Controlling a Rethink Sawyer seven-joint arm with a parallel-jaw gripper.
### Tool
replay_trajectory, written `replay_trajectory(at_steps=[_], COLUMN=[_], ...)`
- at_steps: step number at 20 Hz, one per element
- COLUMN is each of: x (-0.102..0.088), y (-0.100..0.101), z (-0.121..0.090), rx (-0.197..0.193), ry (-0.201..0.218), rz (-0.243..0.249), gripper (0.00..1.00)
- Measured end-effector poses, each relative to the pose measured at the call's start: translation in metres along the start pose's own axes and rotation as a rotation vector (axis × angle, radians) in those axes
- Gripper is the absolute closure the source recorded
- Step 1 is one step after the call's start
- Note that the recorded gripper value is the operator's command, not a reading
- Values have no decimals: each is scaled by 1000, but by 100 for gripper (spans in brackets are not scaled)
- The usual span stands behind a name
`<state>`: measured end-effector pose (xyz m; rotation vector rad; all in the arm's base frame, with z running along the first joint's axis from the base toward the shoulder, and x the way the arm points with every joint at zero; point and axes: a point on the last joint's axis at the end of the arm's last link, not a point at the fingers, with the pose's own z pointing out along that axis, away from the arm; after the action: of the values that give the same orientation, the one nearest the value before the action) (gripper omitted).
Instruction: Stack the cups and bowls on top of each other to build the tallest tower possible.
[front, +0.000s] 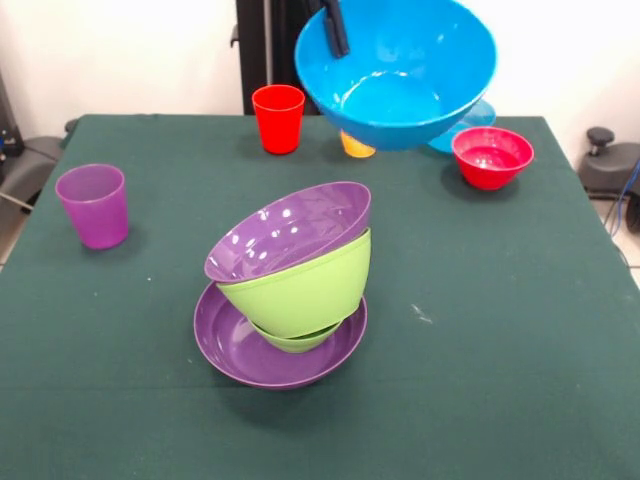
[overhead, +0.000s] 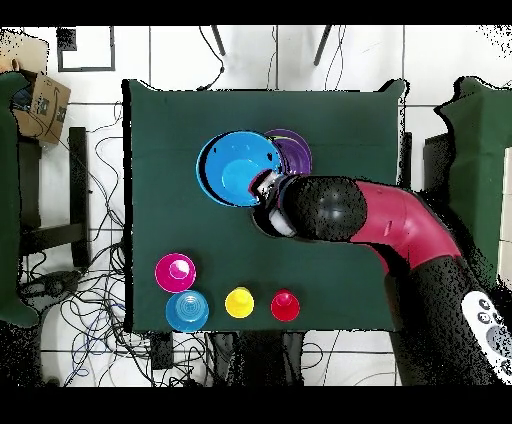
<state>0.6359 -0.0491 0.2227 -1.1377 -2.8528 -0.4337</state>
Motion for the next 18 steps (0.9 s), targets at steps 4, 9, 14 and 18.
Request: replay_trajectory(at_steps=[4,9,14,18], x=[-4,-2,2,3], y=[-8,-16,-19,-21], z=[12,30,44,57], rx=[5,13,8,-9], ry=[15,9,-6,-18], rz=[-3,-35,-66,-95], gripper=[100,100,100,100])
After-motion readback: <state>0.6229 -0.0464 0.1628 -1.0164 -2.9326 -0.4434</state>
